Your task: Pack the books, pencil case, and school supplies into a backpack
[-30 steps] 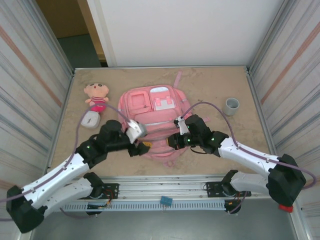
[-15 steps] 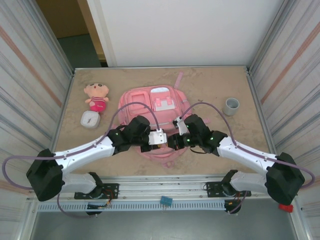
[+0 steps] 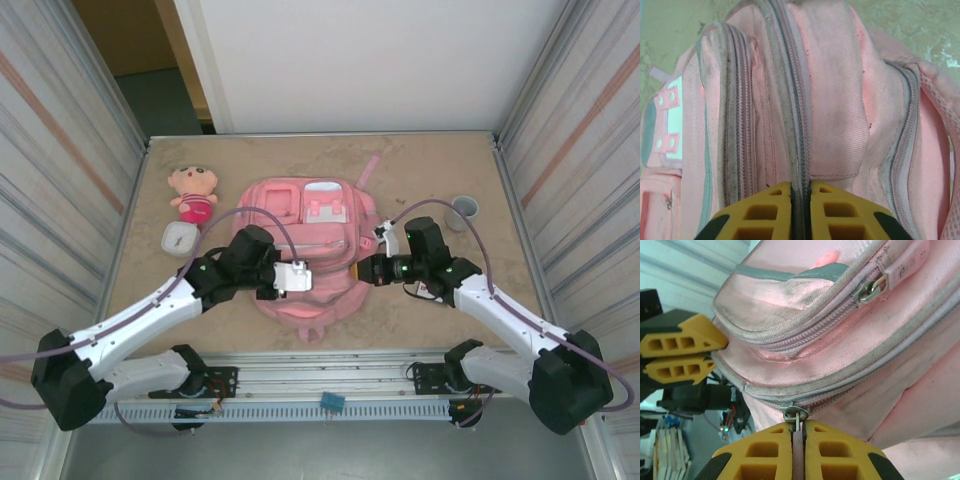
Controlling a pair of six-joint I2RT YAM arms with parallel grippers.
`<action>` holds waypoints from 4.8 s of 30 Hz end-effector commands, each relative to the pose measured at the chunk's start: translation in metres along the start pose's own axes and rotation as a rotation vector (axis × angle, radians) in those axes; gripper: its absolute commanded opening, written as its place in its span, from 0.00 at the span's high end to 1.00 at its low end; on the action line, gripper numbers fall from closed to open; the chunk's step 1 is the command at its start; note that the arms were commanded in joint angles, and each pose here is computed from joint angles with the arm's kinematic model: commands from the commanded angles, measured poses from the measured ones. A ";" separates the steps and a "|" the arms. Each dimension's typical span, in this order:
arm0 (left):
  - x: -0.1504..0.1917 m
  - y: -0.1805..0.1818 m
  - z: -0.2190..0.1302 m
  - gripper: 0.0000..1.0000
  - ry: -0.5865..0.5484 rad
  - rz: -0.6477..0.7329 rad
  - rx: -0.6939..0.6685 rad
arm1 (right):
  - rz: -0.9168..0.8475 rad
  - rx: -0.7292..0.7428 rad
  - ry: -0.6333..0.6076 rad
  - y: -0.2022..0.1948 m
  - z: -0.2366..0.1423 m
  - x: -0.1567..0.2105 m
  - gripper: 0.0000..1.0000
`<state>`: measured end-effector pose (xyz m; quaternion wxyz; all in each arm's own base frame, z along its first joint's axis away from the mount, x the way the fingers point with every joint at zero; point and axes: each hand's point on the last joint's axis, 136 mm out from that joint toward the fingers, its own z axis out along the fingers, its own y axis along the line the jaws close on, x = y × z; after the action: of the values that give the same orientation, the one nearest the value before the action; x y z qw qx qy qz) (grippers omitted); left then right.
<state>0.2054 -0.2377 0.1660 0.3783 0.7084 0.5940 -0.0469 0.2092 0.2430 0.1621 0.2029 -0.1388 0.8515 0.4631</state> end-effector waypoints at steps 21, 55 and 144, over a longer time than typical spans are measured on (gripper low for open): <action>-0.043 0.004 0.053 0.81 0.038 -0.046 -0.118 | -0.178 -0.118 0.016 0.063 0.010 0.000 1.00; -0.040 -0.016 -0.025 0.47 -0.194 -0.070 -0.009 | 0.007 0.152 -0.237 -0.067 -0.027 -0.105 0.45; -0.022 0.051 -0.055 1.00 -0.436 -0.285 -0.101 | -0.385 -0.232 0.118 0.017 0.031 -0.034 0.54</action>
<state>0.2204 -0.2152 0.1992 0.4588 0.5756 0.6432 -0.2109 0.2338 0.2772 0.1665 0.2072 -0.3381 0.7698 0.5002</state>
